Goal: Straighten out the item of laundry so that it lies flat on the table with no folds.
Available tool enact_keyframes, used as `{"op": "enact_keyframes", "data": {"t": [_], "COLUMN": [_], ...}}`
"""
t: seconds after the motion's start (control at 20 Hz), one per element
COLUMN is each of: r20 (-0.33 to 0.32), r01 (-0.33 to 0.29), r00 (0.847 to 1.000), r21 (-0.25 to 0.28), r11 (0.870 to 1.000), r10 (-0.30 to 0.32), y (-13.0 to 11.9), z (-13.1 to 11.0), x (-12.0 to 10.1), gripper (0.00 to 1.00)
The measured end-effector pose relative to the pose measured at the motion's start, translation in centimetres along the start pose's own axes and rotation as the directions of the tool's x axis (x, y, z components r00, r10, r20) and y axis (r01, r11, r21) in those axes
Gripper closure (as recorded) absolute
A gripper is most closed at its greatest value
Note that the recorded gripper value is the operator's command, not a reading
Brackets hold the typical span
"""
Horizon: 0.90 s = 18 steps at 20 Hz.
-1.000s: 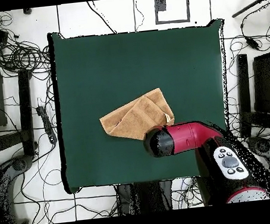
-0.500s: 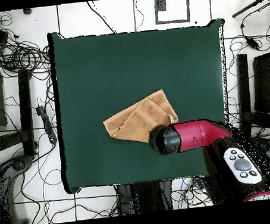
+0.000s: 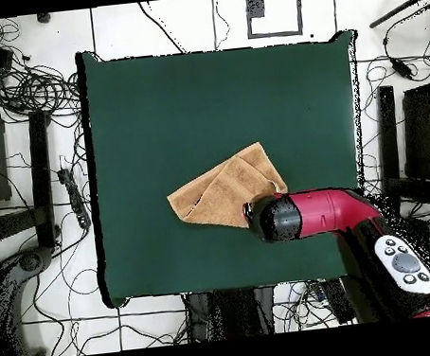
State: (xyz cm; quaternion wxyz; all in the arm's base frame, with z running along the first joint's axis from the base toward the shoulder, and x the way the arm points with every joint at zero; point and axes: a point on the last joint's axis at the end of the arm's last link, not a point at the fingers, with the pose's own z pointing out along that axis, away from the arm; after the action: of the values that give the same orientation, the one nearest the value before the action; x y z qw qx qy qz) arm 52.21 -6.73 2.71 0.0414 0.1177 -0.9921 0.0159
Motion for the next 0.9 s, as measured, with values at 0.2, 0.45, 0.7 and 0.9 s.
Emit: {"op": "enact_keyframes", "data": {"t": [0.2, 0.45, 0.7, 0.9], "r20": [0.008, 0.041, 0.096, 0.116], "r01": [-0.01, -0.023, -0.034, -0.034], "r00": [1.0, 0.999, 0.994, 0.991], "r21": [-0.028, -0.088, -0.169, -0.212], "r11": [1.0, 0.996, 0.985, 0.977], "r10": [0.01, 0.026, 0.051, 0.06], "y": [-1.0, -2.0, -2.7, -2.6], "z": [0.9, 2.7, 4.4, 5.1], "x": [0.7, 2.5, 4.6, 5.7], "gripper": [1.0, 1.0, 1.0, 1.0]}}
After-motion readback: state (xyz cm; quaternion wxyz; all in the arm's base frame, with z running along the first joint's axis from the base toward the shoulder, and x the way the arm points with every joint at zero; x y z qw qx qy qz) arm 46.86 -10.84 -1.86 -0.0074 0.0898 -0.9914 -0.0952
